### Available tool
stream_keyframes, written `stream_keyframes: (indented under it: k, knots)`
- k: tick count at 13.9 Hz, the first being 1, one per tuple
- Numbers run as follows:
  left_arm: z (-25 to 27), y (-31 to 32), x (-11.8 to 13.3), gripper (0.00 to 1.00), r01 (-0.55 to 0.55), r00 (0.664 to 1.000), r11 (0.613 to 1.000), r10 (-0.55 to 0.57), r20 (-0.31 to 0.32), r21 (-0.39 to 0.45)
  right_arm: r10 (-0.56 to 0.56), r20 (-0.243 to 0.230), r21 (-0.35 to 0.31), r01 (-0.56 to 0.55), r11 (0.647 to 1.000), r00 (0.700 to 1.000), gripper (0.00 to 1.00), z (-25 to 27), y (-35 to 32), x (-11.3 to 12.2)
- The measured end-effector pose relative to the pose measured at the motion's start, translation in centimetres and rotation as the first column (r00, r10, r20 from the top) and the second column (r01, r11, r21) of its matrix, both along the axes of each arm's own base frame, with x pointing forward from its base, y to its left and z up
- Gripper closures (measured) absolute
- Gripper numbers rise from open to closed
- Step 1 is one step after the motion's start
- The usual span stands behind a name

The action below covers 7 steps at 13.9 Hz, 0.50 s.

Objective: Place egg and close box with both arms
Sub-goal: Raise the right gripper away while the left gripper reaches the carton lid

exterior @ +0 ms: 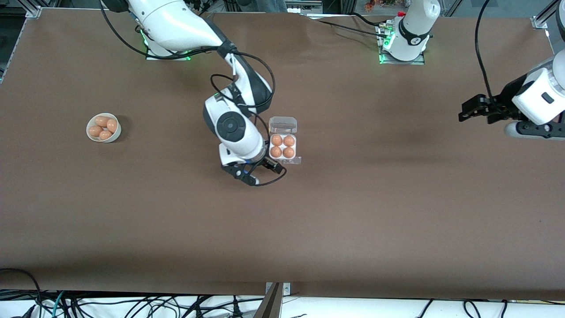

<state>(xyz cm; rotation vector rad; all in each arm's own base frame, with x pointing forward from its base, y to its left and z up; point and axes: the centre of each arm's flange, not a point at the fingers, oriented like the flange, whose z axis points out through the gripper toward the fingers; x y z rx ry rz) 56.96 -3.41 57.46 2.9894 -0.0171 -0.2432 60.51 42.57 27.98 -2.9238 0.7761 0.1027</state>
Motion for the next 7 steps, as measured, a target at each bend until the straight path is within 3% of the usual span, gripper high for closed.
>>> stream_keyframes:
  k: [3, 4, 5, 7]
  knots:
    - [-1.0, -4.1, -0.6, 0.63, -0.024, 0.996, 0.997, 0.017, -0.088, -0.076, 0.032, -0.002, -0.047, -0.032, 0.998, 0.999, 0.0, 2.2, -4.5, 2.3]
    - [-1.5, -6.6, -0.8, 0.69, -0.034, 0.993, 0.996, 0.024, -0.114, -0.087, 0.035, -0.001, -0.051, -0.035, 0.998, 0.999, 0.0, 2.9, -5.8, 2.9]
    - [-2.3, -9.6, -1.1, 0.69, -0.035, 0.989, 0.995, 0.023, -0.143, -0.088, 0.038, 0.001, -0.052, -0.037, 0.998, 0.999, 0.0, 3.6, -7.2, 3.6]
    - [-4.5, -16.1, -2.2, 0.86, -0.011, 0.979, 0.998, -0.003, -0.206, -0.068, 0.058, -0.014, -0.076, -0.059, 0.995, 0.998, 0.0, 4.8, -10.6, 4.7]
